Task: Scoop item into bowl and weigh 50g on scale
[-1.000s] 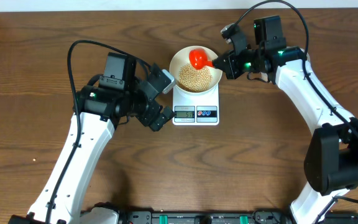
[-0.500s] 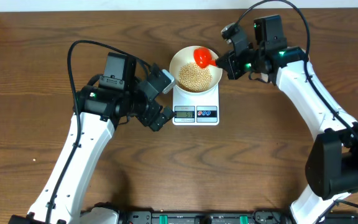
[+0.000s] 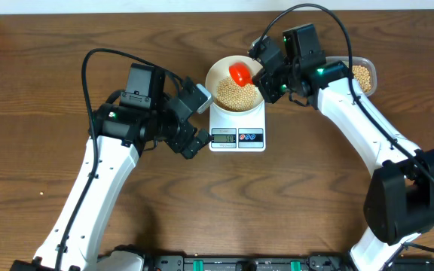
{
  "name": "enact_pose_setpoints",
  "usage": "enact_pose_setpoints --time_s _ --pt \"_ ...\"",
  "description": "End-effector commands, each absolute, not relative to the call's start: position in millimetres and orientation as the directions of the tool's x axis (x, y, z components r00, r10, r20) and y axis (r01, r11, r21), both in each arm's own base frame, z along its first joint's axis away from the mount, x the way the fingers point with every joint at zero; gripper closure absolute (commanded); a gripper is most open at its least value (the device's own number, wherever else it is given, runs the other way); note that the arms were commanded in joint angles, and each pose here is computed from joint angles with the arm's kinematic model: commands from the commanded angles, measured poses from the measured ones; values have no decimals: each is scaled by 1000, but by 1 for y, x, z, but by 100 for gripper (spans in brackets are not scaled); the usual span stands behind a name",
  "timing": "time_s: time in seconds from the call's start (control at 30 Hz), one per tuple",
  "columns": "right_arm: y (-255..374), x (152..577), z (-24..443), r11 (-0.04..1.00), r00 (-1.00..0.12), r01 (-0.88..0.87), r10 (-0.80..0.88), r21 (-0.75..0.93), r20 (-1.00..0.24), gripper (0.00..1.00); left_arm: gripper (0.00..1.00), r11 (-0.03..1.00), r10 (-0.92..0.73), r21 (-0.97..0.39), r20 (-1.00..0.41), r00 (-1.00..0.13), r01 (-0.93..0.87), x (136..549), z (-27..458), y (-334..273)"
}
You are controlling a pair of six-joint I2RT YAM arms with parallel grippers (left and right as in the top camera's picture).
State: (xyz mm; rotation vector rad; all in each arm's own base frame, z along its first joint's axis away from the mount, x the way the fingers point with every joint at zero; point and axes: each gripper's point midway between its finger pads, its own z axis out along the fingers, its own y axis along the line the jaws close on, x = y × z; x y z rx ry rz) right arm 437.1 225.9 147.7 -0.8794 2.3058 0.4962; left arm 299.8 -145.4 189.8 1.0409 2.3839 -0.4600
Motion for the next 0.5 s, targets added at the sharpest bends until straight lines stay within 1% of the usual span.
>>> enact_pose_setpoints --time_s 0.0,0.13,0.47 --pt "227 438 150 703 -571 -704 -481 95 -666 99 6 655 577 -95 -578 -577 749 302 199 -146" --pt "227 438 151 701 -571 -706 -479 100 -667 99 6 655 577 -95 -578 -577 749 302 199 -146" --pt "237 434 164 659 -606 -708 -383 254 -698 99 5 656 577 -95 -578 -578 749 302 199 -146"
